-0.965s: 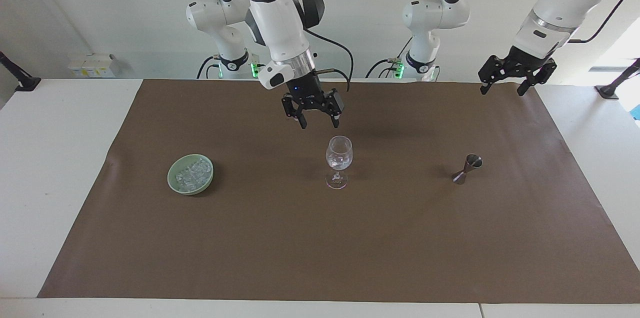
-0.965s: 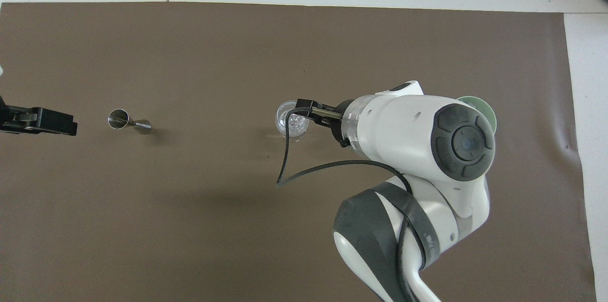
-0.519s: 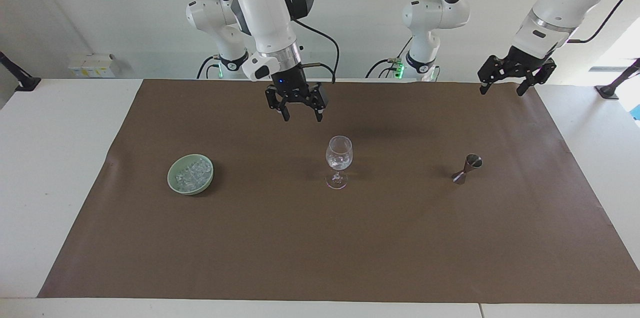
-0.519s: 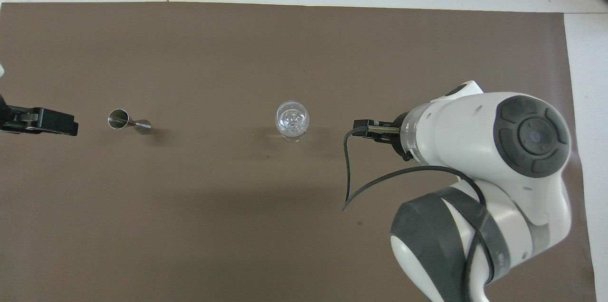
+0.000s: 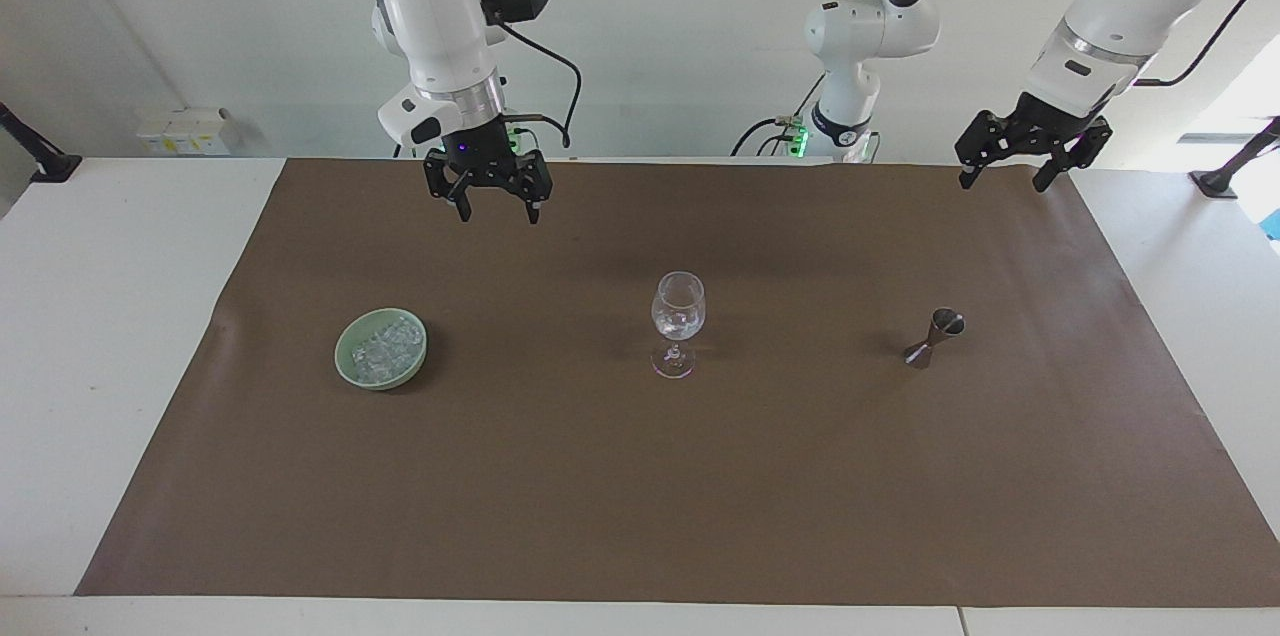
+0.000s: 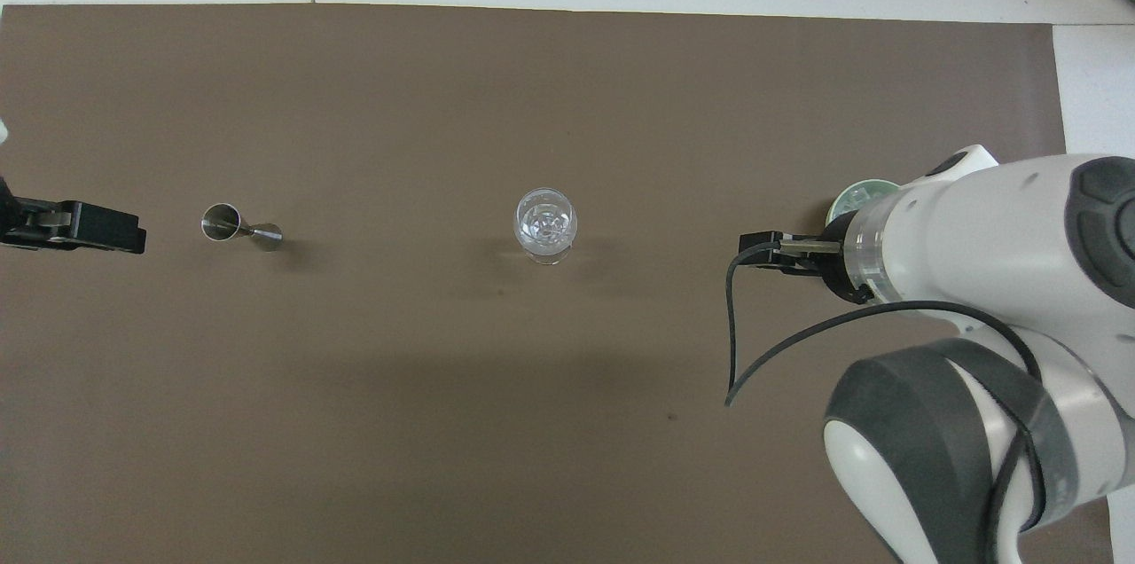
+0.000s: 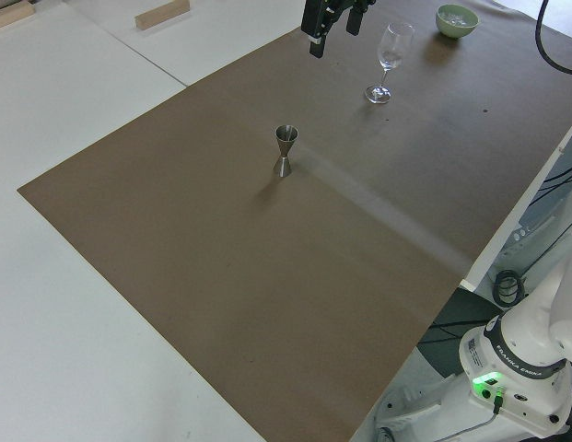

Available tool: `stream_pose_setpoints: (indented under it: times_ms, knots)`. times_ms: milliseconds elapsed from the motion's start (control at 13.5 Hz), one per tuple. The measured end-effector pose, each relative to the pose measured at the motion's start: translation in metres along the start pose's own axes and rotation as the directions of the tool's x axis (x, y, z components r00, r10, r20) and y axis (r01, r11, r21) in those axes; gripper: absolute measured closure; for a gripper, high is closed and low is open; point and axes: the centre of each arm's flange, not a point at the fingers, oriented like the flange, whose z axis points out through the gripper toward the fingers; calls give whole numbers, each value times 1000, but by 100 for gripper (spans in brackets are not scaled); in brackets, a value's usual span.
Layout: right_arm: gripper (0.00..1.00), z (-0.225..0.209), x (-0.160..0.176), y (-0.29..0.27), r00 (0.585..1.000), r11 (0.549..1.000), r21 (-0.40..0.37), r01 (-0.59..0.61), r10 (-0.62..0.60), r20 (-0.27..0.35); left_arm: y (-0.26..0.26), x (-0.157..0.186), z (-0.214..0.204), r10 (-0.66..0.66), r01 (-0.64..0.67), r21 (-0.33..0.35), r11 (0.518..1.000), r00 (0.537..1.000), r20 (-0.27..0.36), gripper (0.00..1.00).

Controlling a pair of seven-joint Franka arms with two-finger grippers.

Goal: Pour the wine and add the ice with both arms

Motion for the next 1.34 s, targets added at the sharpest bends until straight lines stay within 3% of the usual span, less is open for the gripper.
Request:
stream_pose_setpoints:
  times_ms: [742, 1336]
  knots:
    - [0, -52, 57, 63, 1000, 999, -48, -3, 2, -21, -5, 0, 0, -9, 9, -1, 1000, 1000, 2, 0]
    - [0, -50, 78, 77, 997, 997, -76, 5, 1, 78, -5, 0, 0, -10, 10, -1, 1000, 1000, 2, 0]
